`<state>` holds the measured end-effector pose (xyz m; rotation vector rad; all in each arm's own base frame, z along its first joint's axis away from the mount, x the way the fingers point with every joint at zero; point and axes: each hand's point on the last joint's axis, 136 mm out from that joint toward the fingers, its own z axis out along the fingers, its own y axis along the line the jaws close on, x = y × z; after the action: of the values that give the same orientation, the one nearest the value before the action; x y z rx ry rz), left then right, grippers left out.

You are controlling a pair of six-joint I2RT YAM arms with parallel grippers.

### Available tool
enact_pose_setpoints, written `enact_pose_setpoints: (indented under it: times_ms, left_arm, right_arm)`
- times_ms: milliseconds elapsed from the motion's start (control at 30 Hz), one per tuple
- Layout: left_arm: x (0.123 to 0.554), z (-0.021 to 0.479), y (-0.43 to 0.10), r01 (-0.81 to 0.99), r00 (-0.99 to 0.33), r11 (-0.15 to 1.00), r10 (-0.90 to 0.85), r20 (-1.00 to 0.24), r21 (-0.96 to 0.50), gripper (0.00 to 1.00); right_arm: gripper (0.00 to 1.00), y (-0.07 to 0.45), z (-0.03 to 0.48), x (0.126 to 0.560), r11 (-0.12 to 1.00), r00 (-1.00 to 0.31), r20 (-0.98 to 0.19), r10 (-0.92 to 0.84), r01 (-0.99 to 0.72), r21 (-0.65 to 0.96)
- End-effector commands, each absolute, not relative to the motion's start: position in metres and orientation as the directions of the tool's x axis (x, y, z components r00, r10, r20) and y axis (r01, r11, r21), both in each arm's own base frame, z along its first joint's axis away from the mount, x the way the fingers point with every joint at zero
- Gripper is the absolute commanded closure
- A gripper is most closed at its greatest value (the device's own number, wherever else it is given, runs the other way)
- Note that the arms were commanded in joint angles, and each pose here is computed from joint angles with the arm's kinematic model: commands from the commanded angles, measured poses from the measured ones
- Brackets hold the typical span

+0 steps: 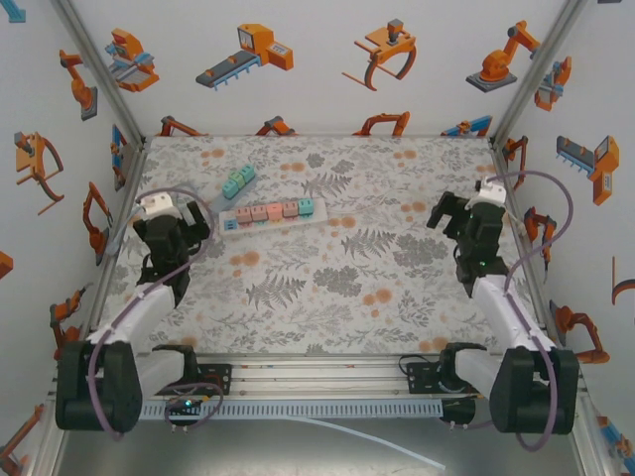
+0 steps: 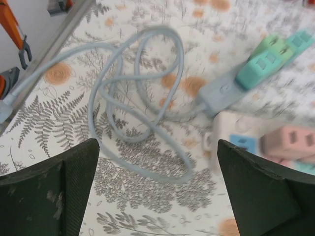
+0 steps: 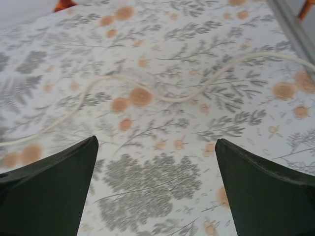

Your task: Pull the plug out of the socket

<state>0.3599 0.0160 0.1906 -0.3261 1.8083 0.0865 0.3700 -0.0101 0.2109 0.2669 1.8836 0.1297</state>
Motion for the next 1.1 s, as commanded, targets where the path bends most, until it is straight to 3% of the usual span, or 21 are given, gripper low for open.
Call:
enact_pose_setpoints:
  times_ms: [0, 133, 267, 500, 700, 867, 1067]
  left_arm:
    - [0.347, 0.189, 0.010, -0.336, -0.297, 0.916, -0.325, -0.898, -0.220, 0.03]
    - [0.355, 0.202, -0.028, -0.239, -0.387, 0.891, -0.452, -0.804, -0.386, 0.03]
    - [0.372, 0.207, -0.049, -0.202, -0.467, 0.869, -0.490, -0.736, -0.451, 0.03]
    - [0.412, 0.184, -0.046, -0.254, -0.570, 0.842, -0.528, -0.630, -0.476, 0.02]
    - [0.442, 0.158, -0.033, -0.237, -0.608, 0.833, -0.528, -0.592, -0.500, 0.31]
    - [0.447, 0.127, -0.028, -0.246, -0.672, 0.859, -0.484, -0.560, -0.448, 0.48]
    - [0.451, 0.097, -0.044, -0.182, -0.704, 0.840, -0.474, -0.528, -0.512, 0.51]
  right_arm:
    - [0.10, 0.041, 0.203, 0.359, 0.938, -0.530, -0.795, 0.295, 0.001, 0.347]
    - [0.10, 0.112, 0.222, 0.372, 0.932, -0.656, -0.745, 0.119, -0.185, 0.312]
    - [0.10, 0.173, 0.231, 0.397, 0.907, -0.719, -0.694, -0.028, -0.310, 0.285]
    - [0.10, 0.241, 0.204, 0.467, 0.851, -0.785, -0.618, 0.038, -0.299, 0.432]
    - [0.24, 0.268, 0.153, 0.497, 0.805, -0.845, -0.522, 0.115, -0.228, 0.548]
    - [0.39, 0.289, 0.111, 0.503, 0.758, -0.888, -0.448, 0.106, -0.219, 0.614]
    - [0.48, 0.296, 0.085, 0.502, 0.760, -0.893, -0.443, 0.083, -0.231, 0.607]
